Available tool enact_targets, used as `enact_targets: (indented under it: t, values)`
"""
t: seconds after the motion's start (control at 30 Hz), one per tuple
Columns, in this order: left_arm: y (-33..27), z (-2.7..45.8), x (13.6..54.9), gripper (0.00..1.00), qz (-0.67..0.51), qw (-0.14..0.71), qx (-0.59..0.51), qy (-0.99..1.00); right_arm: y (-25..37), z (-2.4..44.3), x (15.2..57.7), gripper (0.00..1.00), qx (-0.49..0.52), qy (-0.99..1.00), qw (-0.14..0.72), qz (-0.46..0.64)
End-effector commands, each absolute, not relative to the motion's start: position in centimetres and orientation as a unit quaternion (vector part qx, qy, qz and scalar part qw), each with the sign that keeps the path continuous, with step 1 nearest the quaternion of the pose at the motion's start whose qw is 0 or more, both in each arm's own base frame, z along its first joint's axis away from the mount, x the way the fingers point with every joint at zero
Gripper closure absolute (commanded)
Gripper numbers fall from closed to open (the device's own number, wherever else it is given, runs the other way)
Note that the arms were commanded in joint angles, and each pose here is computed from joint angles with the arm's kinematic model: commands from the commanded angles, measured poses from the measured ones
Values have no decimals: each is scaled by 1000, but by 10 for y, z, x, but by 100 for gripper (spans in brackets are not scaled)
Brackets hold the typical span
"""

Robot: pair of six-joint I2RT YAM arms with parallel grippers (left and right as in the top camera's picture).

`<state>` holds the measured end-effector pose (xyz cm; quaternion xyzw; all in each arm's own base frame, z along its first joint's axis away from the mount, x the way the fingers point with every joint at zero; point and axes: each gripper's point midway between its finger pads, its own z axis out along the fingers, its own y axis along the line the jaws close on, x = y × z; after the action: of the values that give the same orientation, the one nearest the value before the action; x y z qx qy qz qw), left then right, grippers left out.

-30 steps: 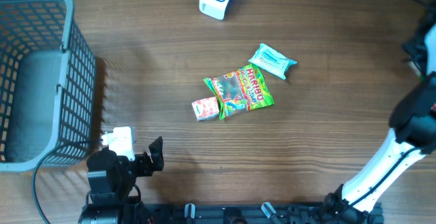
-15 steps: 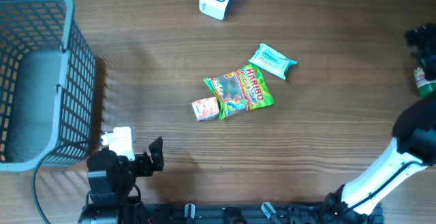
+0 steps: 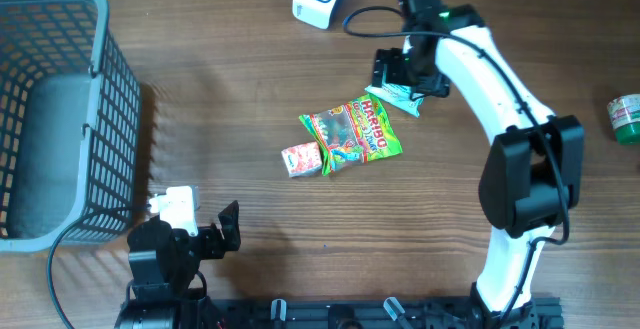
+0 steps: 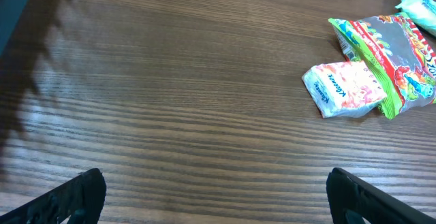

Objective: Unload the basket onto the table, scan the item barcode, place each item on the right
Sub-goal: 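Grasp the mint wipes pack with the right gripper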

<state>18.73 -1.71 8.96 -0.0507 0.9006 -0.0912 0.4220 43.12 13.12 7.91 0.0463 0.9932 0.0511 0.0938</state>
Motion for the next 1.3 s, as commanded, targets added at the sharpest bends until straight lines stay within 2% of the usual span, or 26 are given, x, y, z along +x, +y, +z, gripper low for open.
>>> enact_targets:
  t: [0.0, 0.07, 0.13, 0.23, 0.43, 0.63, 0.73, 0.8, 0.97, 1.03, 1.07, 1.1, 1.17, 1.23, 1.27]
  values:
    - [-18, 91, 188, 0, -97, 424, -55, 899, 131, 80, 439, 3, -51, 991, 123, 7]
    - [-18, 91, 188, 0, -97, 424, -55, 899, 117, 76, 437, 1, -130, 981, 125, -76]
    - [-18, 91, 188, 0, -97, 424, -55, 899, 99, 74, 442, 0, -158, 962, 142, -172]
    - [-18, 91, 188, 0, -97, 424, -55, 899, 101, 59, 445, 0, -198, 951, 151, -183]
    - [-18, 91, 188, 0, -97, 424, -55, 899, 103, 16, 425, 0, -231, 941, 143, -204]
    - [-18, 91, 188, 0, -97, 424, -55, 899, 109, 20, 439, 0, -260, 898, 191, -299]
    - [-18, 91, 188, 0, -97, 424, -55, 899, 110, 6, 439, 2, -278, 889, 181, -317]
    - [-18, 91, 188, 0, -97, 424, -55, 899, 105, -10, 434, 8, -280, 891, 158, -320]
    - [-18, 91, 188, 0, -97, 424, -55, 899, 96, -66, 401, 32, -312, 898, 65, -304]
    - [-18, 91, 188, 0, -97, 424, -55, 899, 94, -81, 388, 54, -310, 904, 38, -293]
    - [-18, 91, 188, 0, -97, 424, -55, 899, 98, -87, 380, 71, -288, 918, 30, -271]
    - [-18, 91, 188, 0, -97, 424, -55, 899, 100, -90, 376, 79, -275, 926, 28, -258]
    - [-18, 91, 188, 0, -97, 424, -55, 899, 108, -94, 371, 84, -248, 941, 27, -230]
    - [-18, 91, 188, 0, -97, 424, -55, 899, 120, -100, 362, 96, -220, 958, 17, -184]
    - [-18, 91, 188, 0, -97, 424, -55, 899, 125, -100, 359, 95, -212, 963, 12, -167]
